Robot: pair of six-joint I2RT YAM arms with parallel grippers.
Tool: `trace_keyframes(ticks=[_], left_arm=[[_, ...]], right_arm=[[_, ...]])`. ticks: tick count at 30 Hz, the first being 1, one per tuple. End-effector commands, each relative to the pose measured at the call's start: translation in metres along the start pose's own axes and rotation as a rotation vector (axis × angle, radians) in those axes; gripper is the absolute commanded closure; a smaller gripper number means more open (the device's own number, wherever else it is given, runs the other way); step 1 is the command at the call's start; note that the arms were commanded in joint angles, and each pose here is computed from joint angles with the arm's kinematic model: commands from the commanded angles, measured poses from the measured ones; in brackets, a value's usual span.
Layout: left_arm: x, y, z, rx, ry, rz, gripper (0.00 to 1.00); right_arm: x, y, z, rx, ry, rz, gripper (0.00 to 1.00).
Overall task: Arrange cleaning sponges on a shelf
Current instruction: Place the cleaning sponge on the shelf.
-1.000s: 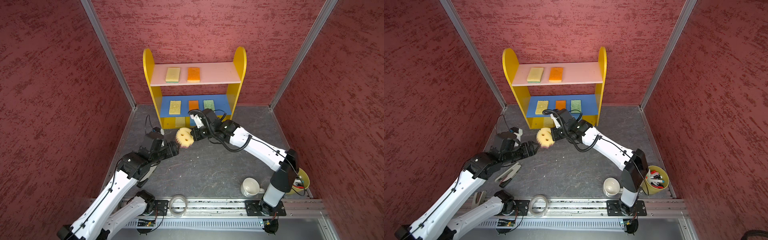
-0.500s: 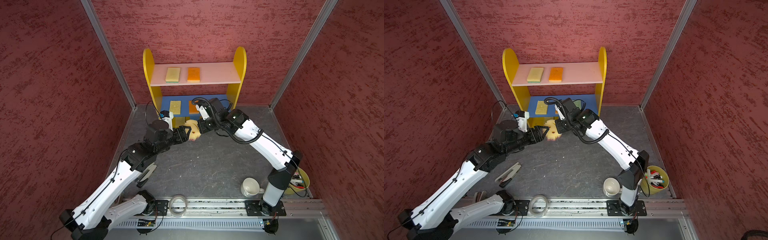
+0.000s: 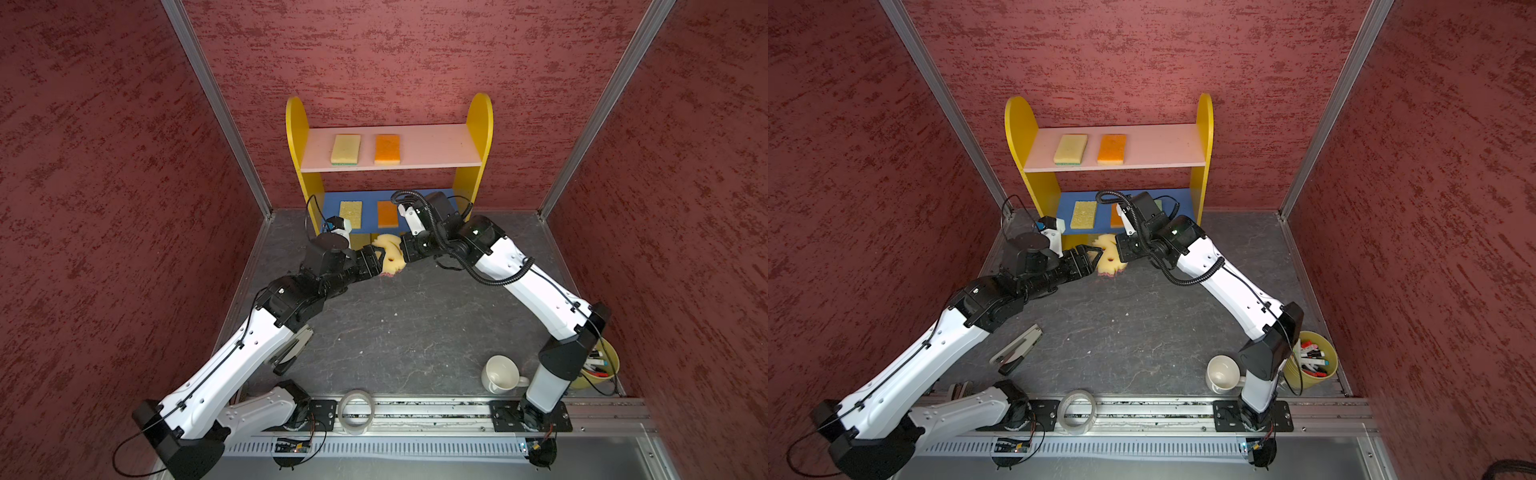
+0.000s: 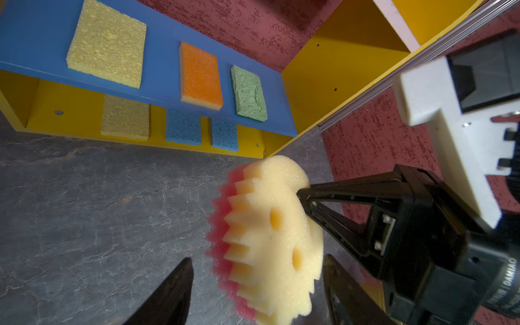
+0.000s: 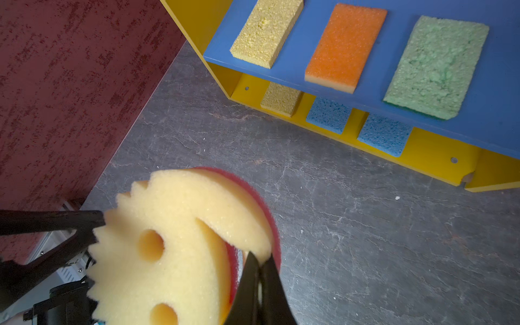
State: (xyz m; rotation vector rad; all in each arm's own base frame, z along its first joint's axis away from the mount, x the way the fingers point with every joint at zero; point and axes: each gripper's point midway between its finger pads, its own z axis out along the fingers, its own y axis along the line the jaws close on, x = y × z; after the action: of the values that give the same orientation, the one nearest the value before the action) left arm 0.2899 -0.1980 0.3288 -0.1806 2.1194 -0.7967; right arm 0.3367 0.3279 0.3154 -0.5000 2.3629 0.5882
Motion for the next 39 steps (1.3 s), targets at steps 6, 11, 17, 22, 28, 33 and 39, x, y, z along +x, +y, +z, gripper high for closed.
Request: trace_keyframes(ticks=[6,11,17,22,28,33,39], left_arm=[[-0.005,-0.013,0.011,0.038,0.001,-0.011,0.35],[-0.017,-0.025,0.009,0.085,-0.037,-0.028,0.66],[-0.029,-0.043,0.008,0.161,-0.073,-0.065,0.83],[-0.04,-0.057,0.005,0.213,-0.102,-0.077,0.93],[-0.068,-0.085,-0.001,0.266,-0.18,-0.04,0.98],[-0.101,-0.126,0.009,0.297,-0.26,0.059,0.97],[-0.132,-0.163,0.039,0.269,-0.331,0.158,0.95]], right_arm=[[-0.017,0.011,-0.038,-0.095,-0.1,0.057,0.99],[-0.016,0.013,-0.037,-0.115,-0.095,0.065,0.98],[-0.022,0.013,-0.048,-0.132,-0.147,0.075,0.81],[-0.029,0.007,-0.061,-0.157,-0.199,0.11,0.53],[-0.057,-0.016,-0.145,-0.126,-0.481,0.138,0.45],[-0.05,-0.052,-0.227,0.04,-0.715,0.169,0.42],[-0.02,-0.076,-0.219,0.141,-0.703,0.176,0.42]])
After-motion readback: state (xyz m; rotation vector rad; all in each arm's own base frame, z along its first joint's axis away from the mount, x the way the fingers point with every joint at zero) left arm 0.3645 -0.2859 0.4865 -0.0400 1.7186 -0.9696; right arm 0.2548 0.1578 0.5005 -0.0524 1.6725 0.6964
